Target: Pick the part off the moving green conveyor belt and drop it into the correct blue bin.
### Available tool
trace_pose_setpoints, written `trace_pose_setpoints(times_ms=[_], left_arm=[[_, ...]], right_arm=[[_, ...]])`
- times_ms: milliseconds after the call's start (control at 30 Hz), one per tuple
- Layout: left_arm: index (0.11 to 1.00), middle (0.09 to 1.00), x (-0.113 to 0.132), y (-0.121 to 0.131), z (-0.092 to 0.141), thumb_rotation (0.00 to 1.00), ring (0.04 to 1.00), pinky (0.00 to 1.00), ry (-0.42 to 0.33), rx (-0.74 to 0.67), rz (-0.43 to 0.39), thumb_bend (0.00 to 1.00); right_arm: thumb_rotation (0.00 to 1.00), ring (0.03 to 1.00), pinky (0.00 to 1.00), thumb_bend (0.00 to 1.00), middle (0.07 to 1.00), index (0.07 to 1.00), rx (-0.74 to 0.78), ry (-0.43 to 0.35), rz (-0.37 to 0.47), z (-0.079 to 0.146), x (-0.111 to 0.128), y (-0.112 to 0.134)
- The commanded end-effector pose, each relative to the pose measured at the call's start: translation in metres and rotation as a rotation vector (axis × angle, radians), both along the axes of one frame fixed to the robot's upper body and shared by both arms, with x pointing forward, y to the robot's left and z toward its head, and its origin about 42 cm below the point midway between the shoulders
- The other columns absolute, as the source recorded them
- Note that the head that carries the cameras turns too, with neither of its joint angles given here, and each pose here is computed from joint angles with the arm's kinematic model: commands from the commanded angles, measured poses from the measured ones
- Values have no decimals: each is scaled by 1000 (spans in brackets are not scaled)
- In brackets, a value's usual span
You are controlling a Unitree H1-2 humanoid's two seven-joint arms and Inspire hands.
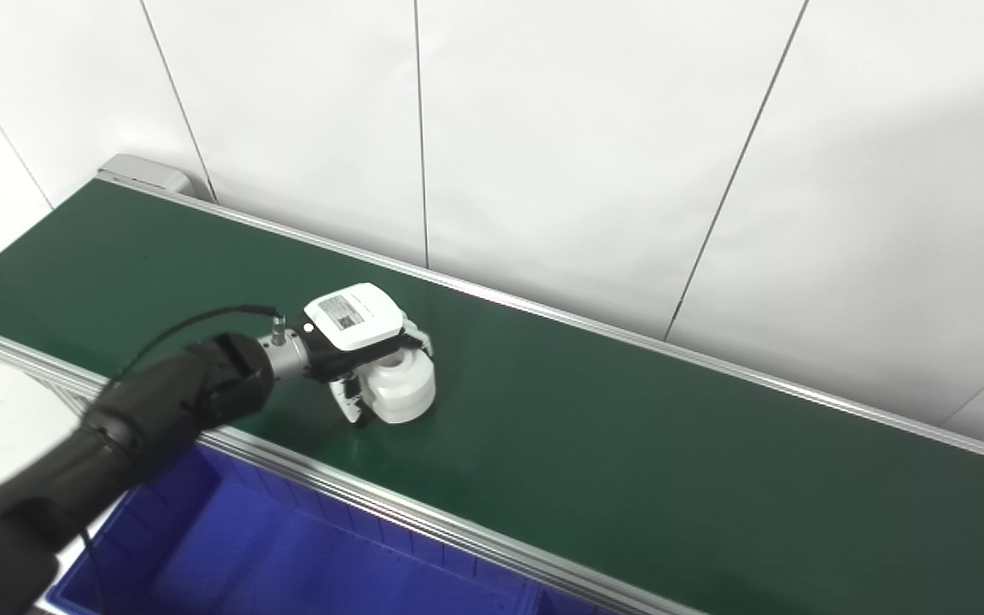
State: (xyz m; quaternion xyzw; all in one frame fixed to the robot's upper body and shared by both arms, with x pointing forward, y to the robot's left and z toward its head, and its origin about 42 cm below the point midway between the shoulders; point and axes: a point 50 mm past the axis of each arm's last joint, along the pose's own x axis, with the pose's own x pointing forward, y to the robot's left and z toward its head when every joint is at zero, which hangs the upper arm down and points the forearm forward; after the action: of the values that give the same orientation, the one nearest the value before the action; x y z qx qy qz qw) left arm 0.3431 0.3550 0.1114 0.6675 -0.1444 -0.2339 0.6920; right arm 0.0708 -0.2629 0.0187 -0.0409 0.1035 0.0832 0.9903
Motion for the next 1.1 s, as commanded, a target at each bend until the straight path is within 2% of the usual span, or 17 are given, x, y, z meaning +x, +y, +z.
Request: trace_pose_setpoints(times_ms=[0,67,167,300,533,733,833,900,967,1067], left_arm=[[493,495,-10,-21,-19,6,462,456,8,-78,-17,529],[488,486,-12,-28,-23,0,437,420,8,-86,-31,524],[477,499,-13,-33,-23,0,457,422,40,-117,-29,522],[477,499,-15,-33,-16,0,460,410,56,-162,-22,521],[488,484,-25,-24,4,0,438,387,42,-245,-29,522],[495,471,-45,-22,52,0,421,376,-31,-277,-88,523],[482,490,-63,-22,82,0,448,405,-48,-272,-104,523],[494,473,-80,-22,102,0,414,370,-69,-259,-120,522],[505,459,-98,-21,114,0,390,347,-64,-251,-114,522],[490,480,-123,-14,115,0,421,374,-20,-222,-78,523]], right_arm=[[1000,1000,1000,776,1000,1000,18,-66,14,14,10,5],[1000,1000,1000,785,1000,1000,17,-65,12,14,9,6],[1000,1000,1000,800,1000,1000,19,-67,10,15,8,8],[1000,1000,1000,795,1000,1000,26,-72,10,17,8,9],[1000,1000,1000,810,1000,1000,30,-66,8,20,8,10],[1000,1000,1000,802,1000,1000,20,-63,11,24,9,6],[1000,1000,1000,816,1000,1000,10,-58,16,27,10,2],[1000,1000,1000,819,1000,1000,16,-54,17,30,11,-1],[1000,1000,1000,824,1000,1000,13,-51,21,35,13,-4],[1000,1000,1000,820,1000,1000,12,-53,24,40,16,-8]])
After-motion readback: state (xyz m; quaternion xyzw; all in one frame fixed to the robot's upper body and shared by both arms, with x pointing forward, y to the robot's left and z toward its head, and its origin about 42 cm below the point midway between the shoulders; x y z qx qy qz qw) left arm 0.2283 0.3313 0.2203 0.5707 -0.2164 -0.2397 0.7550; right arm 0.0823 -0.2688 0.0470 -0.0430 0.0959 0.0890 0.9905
